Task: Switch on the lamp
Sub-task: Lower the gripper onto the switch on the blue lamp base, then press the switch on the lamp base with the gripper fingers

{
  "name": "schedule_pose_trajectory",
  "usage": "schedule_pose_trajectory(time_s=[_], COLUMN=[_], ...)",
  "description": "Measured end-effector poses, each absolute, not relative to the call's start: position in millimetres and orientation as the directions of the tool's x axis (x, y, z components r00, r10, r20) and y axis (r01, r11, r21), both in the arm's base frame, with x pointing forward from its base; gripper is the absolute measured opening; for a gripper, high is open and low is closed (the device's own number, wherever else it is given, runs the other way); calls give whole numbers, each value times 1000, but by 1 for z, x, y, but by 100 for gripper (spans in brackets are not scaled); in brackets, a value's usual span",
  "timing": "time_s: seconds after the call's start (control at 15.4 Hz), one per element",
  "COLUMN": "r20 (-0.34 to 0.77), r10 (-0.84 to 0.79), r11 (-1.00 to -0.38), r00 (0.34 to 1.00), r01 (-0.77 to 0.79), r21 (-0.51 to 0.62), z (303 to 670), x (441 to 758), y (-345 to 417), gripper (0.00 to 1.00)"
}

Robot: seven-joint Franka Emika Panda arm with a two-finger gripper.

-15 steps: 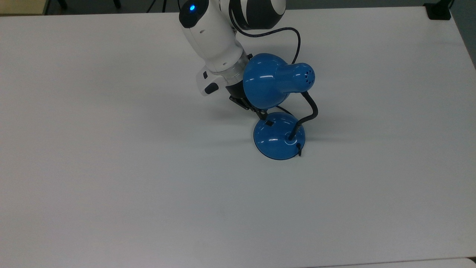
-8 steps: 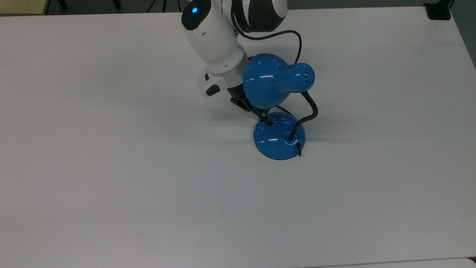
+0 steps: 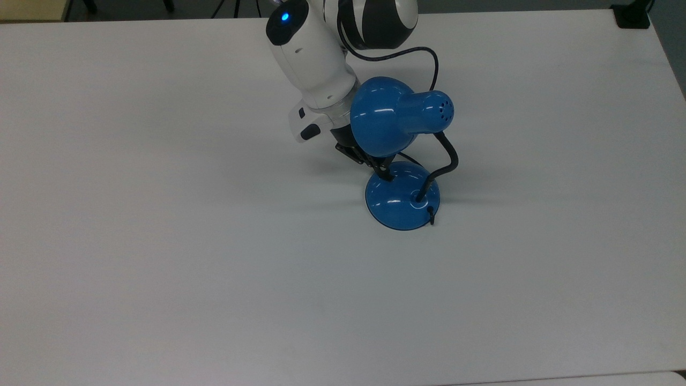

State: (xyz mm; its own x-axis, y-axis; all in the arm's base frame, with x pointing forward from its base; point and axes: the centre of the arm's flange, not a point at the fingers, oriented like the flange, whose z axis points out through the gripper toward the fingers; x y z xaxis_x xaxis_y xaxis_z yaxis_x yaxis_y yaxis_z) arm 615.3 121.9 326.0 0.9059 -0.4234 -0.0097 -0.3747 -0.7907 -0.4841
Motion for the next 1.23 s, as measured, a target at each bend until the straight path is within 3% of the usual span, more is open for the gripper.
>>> schedule_pose_trajectory(time_s=[1.23], r20=[9], r10=[-441], r11=[-780], r00=[897], r01=[-378], r21=[-498], z=[322], x=[621], y=[130], gripper=[1])
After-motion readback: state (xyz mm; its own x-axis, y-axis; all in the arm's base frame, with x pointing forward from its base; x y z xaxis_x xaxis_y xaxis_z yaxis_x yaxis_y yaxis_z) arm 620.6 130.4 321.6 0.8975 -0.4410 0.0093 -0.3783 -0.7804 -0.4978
